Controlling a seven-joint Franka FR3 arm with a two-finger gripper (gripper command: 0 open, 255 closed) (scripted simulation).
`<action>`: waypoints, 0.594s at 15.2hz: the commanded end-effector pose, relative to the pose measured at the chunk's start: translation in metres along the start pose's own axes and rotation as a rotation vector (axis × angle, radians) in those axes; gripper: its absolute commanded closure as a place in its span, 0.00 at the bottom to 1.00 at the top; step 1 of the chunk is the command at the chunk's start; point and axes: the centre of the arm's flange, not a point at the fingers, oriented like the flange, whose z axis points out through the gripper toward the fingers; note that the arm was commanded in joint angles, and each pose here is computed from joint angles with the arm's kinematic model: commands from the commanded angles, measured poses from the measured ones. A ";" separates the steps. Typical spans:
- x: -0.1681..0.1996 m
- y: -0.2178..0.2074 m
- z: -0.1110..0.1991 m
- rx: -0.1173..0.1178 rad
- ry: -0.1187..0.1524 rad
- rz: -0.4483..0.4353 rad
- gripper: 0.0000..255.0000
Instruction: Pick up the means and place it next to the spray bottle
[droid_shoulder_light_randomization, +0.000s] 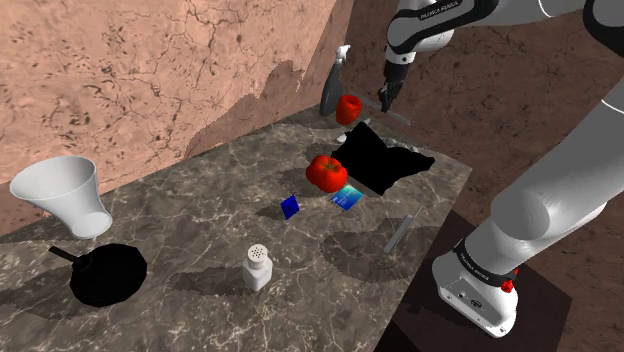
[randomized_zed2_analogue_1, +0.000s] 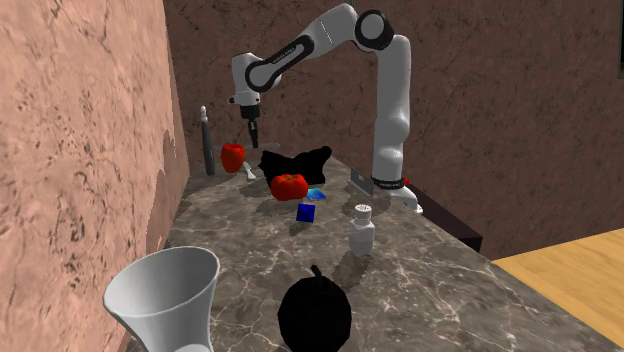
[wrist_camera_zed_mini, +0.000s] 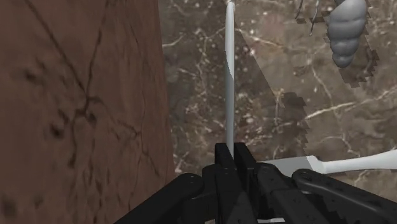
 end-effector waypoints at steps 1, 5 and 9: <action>-0.005 0.011 0.040 0.027 -0.059 0.020 1.00; -0.004 0.011 0.043 0.027 -0.059 0.020 1.00; -0.004 0.011 0.043 0.027 -0.059 0.020 1.00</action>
